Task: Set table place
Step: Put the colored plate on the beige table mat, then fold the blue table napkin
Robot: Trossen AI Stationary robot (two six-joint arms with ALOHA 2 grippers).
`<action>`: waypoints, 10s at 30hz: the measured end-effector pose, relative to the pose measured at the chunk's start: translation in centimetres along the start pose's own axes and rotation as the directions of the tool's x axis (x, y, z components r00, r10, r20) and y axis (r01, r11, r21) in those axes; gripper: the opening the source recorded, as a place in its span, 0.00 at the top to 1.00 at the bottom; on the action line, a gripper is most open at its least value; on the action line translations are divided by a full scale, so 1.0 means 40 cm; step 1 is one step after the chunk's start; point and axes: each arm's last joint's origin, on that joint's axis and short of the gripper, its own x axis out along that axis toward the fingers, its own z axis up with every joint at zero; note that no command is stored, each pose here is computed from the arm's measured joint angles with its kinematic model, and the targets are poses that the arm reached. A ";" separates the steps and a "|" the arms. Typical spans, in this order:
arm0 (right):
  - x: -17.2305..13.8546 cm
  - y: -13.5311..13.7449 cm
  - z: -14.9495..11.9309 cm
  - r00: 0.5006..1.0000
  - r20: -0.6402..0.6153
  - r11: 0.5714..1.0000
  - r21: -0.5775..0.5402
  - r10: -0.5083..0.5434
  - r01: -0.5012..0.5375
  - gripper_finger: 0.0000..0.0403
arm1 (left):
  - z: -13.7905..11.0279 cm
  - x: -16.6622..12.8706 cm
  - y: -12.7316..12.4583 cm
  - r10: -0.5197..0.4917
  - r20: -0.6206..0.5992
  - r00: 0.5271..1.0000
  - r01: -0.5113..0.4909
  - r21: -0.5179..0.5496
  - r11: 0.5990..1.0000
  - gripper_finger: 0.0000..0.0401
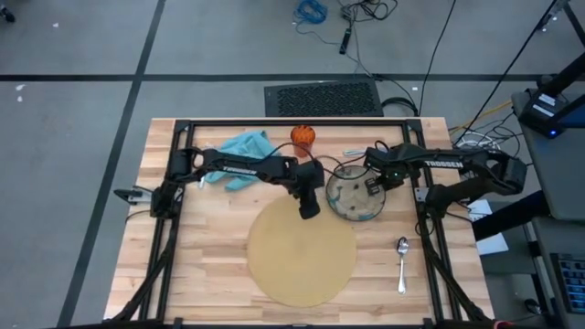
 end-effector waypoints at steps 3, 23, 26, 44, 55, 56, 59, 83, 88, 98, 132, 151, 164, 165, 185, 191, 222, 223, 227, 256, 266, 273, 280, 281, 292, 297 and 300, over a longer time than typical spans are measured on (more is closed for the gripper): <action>-0.003 -0.007 -0.003 1.000 0.000 1.000 0.002 -0.025 0.025 1.00 | 0.016 0.004 0.077 -0.039 0.087 0.995 0.053 -0.168 0.984 0.83; -0.002 -0.006 -0.005 1.000 -0.018 1.000 0.009 -0.012 0.012 1.00 | 0.043 0.009 0.128 -0.148 0.221 0.964 0.235 -0.442 0.866 0.78; -0.002 -0.005 -0.004 1.000 -0.018 1.000 0.009 -0.006 0.006 1.00 | 0.041 0.009 0.128 -0.148 0.213 0.966 0.231 -0.447 0.864 0.72; 0.066 -0.024 -0.047 0.998 -0.057 1.000 0.013 -0.004 0.005 1.00 | 0.031 0.057 0.103 -0.142 0.178 0.974 0.210 -0.460 0.863 0.62; 0.063 -0.022 -0.045 0.998 -0.054 1.000 0.000 0.010 -0.010 1.00 | 0.038 0.054 0.062 -0.152 0.192 0.970 0.215 -0.371 0.903 0.62; 0.063 -0.021 -0.045 0.998 -0.054 1.000 -0.001 0.012 -0.012 1.00 | 0.037 0.055 0.059 -0.148 0.193 0.970 0.210 -0.357 0.910 0.62; 0.063 -0.021 -0.044 0.998 -0.053 1.000 -0.001 0.015 -0.015 1.00 | 0.036 0.055 0.053 -0.140 0.193 0.971 0.202 -0.349 0.915 0.62; 0.040 0.047 -0.033 0.969 -0.016 0.966 -0.076 0.248 -0.248 1.00 | 0.025 0.034 0.070 0.013 0.151 0.988 0.033 -0.302 0.953 0.62; 0.040 0.038 -0.038 0.978 -0.026 0.975 -0.080 0.205 -0.207 1.00 | 0.033 -0.045 0.037 0.103 0.122 0.987 -0.065 -0.279 0.958 0.62; -0.026 0.035 -0.023 0.974 0.170 0.985 -0.103 0.153 -0.137 1.00 | 0.001 -0.050 0.054 0.152 -0.020 0.988 -0.149 -0.357 0.922 0.62; -0.235 0.034 -0.102 0.683 0.384 0.782 -0.359 0.621 -0.509 1.00 | 0.014 0.048 0.102 0.027 0.029 0.999 -0.015 -0.353 0.936 0.94; -0.234 0.030 -0.109 0.691 0.336 0.762 -0.393 0.640 -0.515 1.00 | 0.131 -0.082 0.064 -0.270 0.205 0.941 0.316 -0.239 0.918 1.00; -0.207 0.038 -0.141 0.742 0.238 0.731 -0.510 0.627 -0.454 0.91 | 0.135 -0.128 0.036 -0.242 0.100 0.965 0.257 -0.194 0.947 1.00; -0.207 0.039 -0.141 0.741 0.236 0.728 -0.515 0.628 -0.453 0.87 | 0.135 -0.128 0.036 -0.242 0.099 0.965 0.257 -0.195 0.946 1.00; -0.120 0.084 -0.132 0.793 0.206 0.755 -0.509 0.573 -0.413 0.51 | 0.026 -0.268 -0.104 -0.142 -0.146 0.979 0.123 -0.130 0.984 1.00; -0.125 0.088 -0.132 0.776 0.211 0.741 -0.519 0.595 -0.426 0.51 | -0.071 -0.221 -0.191 -0.105 -0.323 0.940 0.081 -0.090 0.993 1.00; -0.140 0.110 -0.145 0.718 0.208 0.685 -0.553 0.664 -0.474 0.51 | -0.240 -0.083 -0.300 -0.096 -0.341 0.935 0.098 -0.012 0.995 1.00; -0.140 0.110 -0.145 0.718 0.208 0.685 -0.553 0.664 -0.474 0.51 | -0.240 -0.083 -0.301 -0.096 -0.340 0.936 0.098 -0.011 0.995 1.00; -0.140 0.110 -0.145 0.717 0.209 0.687 -0.548 0.666 -0.478 0.51 | -0.238 -0.082 -0.299 -0.066 -0.324 0.944 0.072 0.007 0.997 1.00; -0.154 0.122 -0.138 0.659 0.238 0.643 -0.596 0.714 -0.481 0.51 | -0.241 -0.112 -0.245 0.175 -0.387 0.905 -0.175 0.034 0.984 0.72; -0.217 0.158 -0.129 0.439 0.290 0.517 -0.620 0.850 -0.591 0.51 | -0.212 -0.432 -0.229 0.484 -0.109 0.868 -0.472 0.118 0.874 0.72; -0.209 0.206 -0.129 0.392 0.278 0.465 -0.699 0.877 -0.543 0.51 | -0.342 -0.630 -0.205 0.567 0.245 0.786 -0.534 -0.193 0.823 0.72; -0.184 0.272 -0.099 0.321 0.390 0.496 -0.773 0.863 -0.395 0.51 | -0.465 -0.529 -0.145 0.621 0.371 0.690 -0.543 -0.302 0.783 0.72; -0.176 0.280 -0.094 0.322 0.391 0.496 -0.781 0.862 -0.379 0.51 | -0.480 -0.496 -0.132 0.635 0.357 0.685 -0.534 -0.347 0.771 0.72; -0.118 0.323 -0.073 0.367 0.394 0.519 -0.775 0.843 -0.360 0.51 | -0.497 -0.299 -0.015 0.736 0.266 0.622 -0.637 -0.374 0.674 0.72; -0.105 0.330 -0.071 0.380 0.392 0.530 -0.752 0.838 -0.392 0.51 | -0.465 -0.260 0.060 0.750 0.136 0.647 -0.678 -0.348 0.648 0.72; -0.100 0.332 -0.071 0.387 0.391 0.534 -0.745 0.835 -0.400 0.51 | -0.453 -0.224 0.076 0.749 0.118 0.653 -0.695 -0.299 0.653 0.72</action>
